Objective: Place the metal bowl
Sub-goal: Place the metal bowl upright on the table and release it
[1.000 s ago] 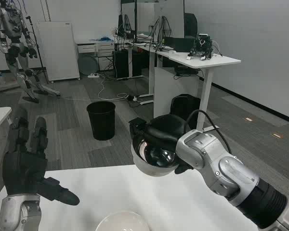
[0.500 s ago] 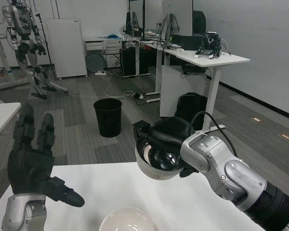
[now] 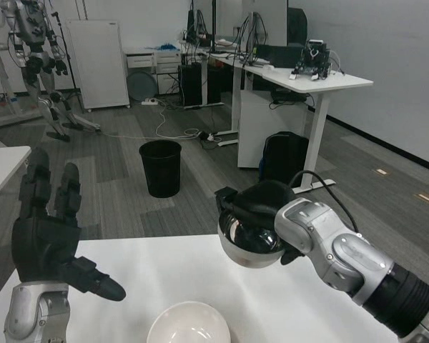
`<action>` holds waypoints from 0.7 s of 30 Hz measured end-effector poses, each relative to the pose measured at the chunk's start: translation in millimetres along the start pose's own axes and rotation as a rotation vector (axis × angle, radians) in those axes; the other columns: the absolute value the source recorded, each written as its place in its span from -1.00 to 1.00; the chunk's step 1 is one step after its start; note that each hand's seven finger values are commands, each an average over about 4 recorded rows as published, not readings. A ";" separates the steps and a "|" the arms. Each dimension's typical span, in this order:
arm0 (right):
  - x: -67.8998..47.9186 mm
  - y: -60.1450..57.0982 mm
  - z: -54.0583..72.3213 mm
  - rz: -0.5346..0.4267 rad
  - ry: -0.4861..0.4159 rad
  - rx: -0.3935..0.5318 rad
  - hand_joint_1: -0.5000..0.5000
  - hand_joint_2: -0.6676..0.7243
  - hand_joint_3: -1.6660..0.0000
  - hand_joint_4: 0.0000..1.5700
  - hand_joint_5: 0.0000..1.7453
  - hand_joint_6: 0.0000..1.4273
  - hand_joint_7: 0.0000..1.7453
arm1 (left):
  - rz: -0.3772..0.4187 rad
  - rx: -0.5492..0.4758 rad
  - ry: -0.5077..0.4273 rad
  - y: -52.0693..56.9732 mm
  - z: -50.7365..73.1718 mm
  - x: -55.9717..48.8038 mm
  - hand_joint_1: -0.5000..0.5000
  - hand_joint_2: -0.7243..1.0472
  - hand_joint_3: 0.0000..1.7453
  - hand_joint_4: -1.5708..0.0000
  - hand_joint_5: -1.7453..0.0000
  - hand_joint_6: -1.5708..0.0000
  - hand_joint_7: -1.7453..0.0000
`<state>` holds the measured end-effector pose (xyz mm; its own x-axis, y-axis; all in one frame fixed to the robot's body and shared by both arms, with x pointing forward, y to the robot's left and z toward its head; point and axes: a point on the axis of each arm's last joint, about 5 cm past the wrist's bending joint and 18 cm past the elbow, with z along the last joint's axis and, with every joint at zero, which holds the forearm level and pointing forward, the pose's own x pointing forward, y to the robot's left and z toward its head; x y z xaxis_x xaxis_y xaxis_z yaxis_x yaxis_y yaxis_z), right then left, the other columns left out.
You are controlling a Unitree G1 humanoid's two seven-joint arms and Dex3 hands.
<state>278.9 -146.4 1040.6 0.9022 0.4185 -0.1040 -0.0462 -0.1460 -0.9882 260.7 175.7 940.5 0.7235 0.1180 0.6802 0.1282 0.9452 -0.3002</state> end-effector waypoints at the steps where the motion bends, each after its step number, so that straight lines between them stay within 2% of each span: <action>1: 0.4 1.7 -1.3 0.010 0.007 -0.001 -0.58 -0.55 -0.86 1.00 0.22 0.12 0.60 | 0.000 0.000 0.000 0.0 0.0 0.0 -1.00 -1.00 -0.90 1.00 1.00 1.00 1.00; 3: 0.4 5.5 -3.4 0.025 0.018 -0.001 -0.58 -0.55 -0.83 0.99 0.25 0.14 0.60 | 0.000 0.000 0.000 0.0 0.0 0.0 -1.00 -1.00 -0.90 1.00 1.00 1.00 1.00; 5: -0.3 12.2 -5.3 0.046 0.029 0.005 -0.58 -0.55 -0.88 0.95 0.36 0.12 0.60 | 0.000 0.000 0.000 0.0 0.0 0.0 -1.00 -1.00 -0.90 1.00 1.00 1.00 1.00; 8: -2.9 24.2 -9.3 0.076 0.052 0.019 -0.58 -0.55 -0.90 0.90 0.44 0.01 0.60 | 0.000 0.000 0.000 0.1 0.0 0.0 -1.00 -1.00 -0.90 1.00 1.00 1.00 1.00; 11: -8.1 35.4 -14.6 0.104 0.087 0.028 -0.58 -0.52 -0.90 0.86 0.53 -0.18 0.66 | 0.000 0.001 0.002 0.2 -0.2 0.0 -1.00 -1.00 -0.90 1.00 1.00 1.00 1.00; 13: -12.6 42.5 -18.9 0.118 0.116 0.034 -0.62 -0.48 -0.90 0.80 0.72 -0.36 0.72 | 0.001 0.001 0.003 0.3 -0.4 -0.2 -1.00 -1.00 -0.90 1.00 1.00 1.00 1.00; 15: -16.8 48.3 -23.5 0.128 0.145 0.042 -0.65 -0.45 -0.90 0.59 0.92 -0.52 0.76 | 0.002 0.001 0.005 0.3 -0.7 -0.4 -1.00 -1.00 -0.93 1.00 1.00 1.00 1.00; 18: -23.5 56.0 -30.2 0.138 0.185 0.063 -0.67 -0.45 -0.90 0.24 1.00 -0.65 0.76 | 0.003 0.001 0.006 0.4 -0.9 -0.6 -1.00 -1.00 -0.95 1.00 1.00 1.00 1.00; 21: -30.0 64.9 -34.9 0.159 0.215 0.081 -0.67 -0.45 -0.90 -0.19 0.94 -0.90 0.78 | 0.005 0.002 0.007 0.7 -1.0 -0.6 -1.00 -1.00 -0.95 1.00 1.00 1.00 1.00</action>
<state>263.9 -199.7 983.5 0.9508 0.1949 -0.2407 -0.2208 -0.1186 -0.9681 261.0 176.0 939.2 0.7287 0.1207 0.6741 0.1234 0.9451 -0.3027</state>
